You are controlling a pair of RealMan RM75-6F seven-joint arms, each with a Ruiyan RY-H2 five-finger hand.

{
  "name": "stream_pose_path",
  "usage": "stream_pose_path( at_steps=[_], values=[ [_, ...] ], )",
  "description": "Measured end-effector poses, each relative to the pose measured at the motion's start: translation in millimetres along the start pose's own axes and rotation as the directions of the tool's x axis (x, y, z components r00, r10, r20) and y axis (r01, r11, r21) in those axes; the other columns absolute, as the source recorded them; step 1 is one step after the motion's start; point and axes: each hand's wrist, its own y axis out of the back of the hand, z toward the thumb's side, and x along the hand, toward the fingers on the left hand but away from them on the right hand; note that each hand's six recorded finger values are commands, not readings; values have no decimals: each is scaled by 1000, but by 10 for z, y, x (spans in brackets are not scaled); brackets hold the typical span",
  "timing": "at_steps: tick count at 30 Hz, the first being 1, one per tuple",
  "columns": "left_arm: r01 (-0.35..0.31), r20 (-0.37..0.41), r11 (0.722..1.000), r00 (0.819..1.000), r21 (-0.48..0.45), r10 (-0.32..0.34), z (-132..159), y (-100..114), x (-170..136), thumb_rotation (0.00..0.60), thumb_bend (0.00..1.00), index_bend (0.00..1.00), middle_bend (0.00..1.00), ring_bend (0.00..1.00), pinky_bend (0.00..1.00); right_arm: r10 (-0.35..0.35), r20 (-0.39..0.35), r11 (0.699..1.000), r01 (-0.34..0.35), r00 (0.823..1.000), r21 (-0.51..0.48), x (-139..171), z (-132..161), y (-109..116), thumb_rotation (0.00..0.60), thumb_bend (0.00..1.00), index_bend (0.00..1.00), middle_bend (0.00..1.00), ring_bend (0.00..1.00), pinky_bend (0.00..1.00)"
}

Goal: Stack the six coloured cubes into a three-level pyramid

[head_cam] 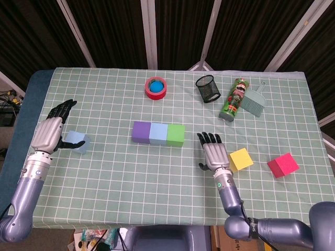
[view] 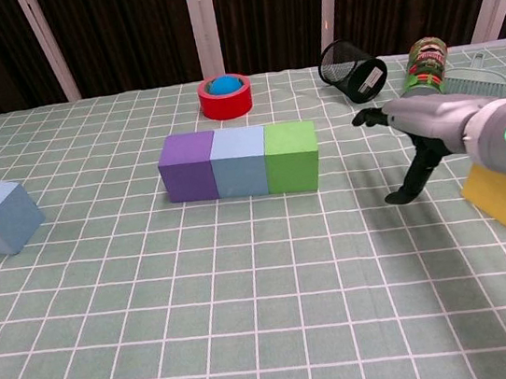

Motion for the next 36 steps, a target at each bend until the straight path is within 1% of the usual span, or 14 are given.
stream_pose_path(
  at_steps=[6,10,14,19,23,26,31,36],
  values=[
    [17,-16,1000,1000,21,-17,-38,-67,14,600,99,0,21,0,0,-62,4,998,62,998,-1,196,-311,158,600,266,0,69,22,0],
    [19,-25,999,1000,45,-18,-58,-105,25,600,99,0,21,0,0,-101,8,995,101,995,-13,386,-571,271,600,265,0,69,22,0],
    [20,-36,997,999,71,-18,-82,-148,35,600,99,0,21,0,0,-128,44,991,129,991,-26,579,-893,377,600,266,0,69,22,0],
    [37,-53,997,998,74,-33,-95,-219,48,600,99,0,21,0,0,-141,41,988,144,989,-63,803,-1135,429,600,265,0,69,22,0],
    [44,-63,996,997,79,-39,-100,-250,64,600,99,0,21,0,0,-132,35,988,134,991,-79,891,-1203,397,600,266,0,69,22,0],
    [34,-68,996,997,79,-29,-109,-244,74,600,100,0,21,0,0,-128,28,989,130,991,-75,900,-1221,399,600,266,0,69,22,0],
    [16,-80,996,997,90,-9,-159,-223,80,600,100,0,22,0,0,-115,29,988,118,993,-100,903,-1251,394,600,266,0,69,22,0],
    [4,-88,995,996,95,4,-186,-210,85,600,100,0,22,0,0,-102,36,990,105,994,-91,914,-1309,365,600,266,0,69,22,0]
  ],
)
